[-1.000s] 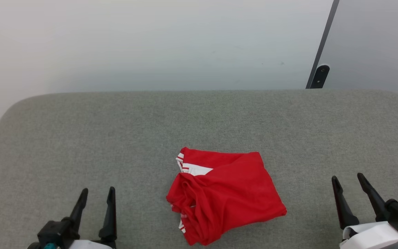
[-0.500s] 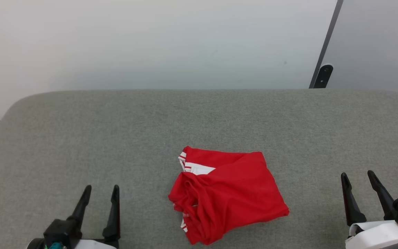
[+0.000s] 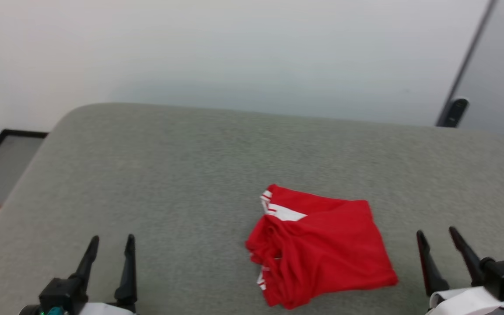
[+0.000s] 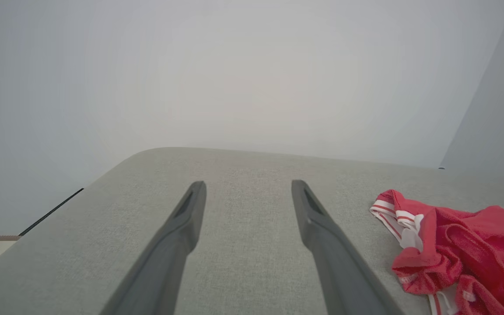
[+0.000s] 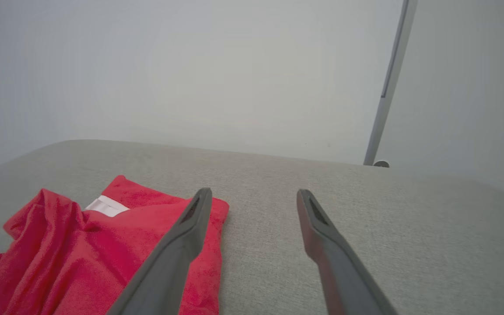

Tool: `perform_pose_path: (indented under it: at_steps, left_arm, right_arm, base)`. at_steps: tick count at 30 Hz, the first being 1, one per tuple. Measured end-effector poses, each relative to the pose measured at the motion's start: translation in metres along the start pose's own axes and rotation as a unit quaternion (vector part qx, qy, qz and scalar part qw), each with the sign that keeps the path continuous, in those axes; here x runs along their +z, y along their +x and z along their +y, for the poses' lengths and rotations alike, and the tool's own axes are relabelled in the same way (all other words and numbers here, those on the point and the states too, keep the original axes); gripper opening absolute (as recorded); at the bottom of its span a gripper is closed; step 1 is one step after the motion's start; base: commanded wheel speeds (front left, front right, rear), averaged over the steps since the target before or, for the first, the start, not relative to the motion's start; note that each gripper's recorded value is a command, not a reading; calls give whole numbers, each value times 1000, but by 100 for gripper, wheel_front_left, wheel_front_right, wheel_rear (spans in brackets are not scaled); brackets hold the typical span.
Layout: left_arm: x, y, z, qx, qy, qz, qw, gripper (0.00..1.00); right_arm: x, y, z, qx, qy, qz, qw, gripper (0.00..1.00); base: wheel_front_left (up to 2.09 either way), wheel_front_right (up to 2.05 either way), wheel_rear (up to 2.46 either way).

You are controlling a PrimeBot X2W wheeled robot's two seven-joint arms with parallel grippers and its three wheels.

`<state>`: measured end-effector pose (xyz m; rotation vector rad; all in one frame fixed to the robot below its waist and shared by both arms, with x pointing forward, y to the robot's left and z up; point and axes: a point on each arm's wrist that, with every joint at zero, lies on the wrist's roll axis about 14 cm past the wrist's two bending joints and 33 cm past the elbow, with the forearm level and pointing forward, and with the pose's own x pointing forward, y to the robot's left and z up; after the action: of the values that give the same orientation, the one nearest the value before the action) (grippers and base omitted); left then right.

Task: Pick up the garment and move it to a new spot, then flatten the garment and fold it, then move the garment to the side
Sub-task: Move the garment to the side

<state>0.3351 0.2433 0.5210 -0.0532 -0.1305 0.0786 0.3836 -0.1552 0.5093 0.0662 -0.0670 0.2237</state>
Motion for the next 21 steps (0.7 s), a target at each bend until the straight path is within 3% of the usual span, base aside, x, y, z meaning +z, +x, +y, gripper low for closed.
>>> perform_pose_path:
  at_steps: [5,12,16,21]
  left_arm:
    - [3,-19,25,37,5,-2,999,100]
    - [0,-35,30,52,-1,3,999,100]
    - [-5,-40,28,53,-7,10,999,100]
    - [-12,-44,26,54,-14,22,998,100]
  right_arm:
    - [-27,7,20,34,3,46,998,100]
    - [-49,31,38,72,-5,130,989,100]
    - [-66,38,43,83,-2,208,975,100]
    - [-87,44,40,86,-9,306,948,100]
  base:
    - [0,0,0]
    - [0,0,0]
    - [0,0,0]
    - [0,0,0]
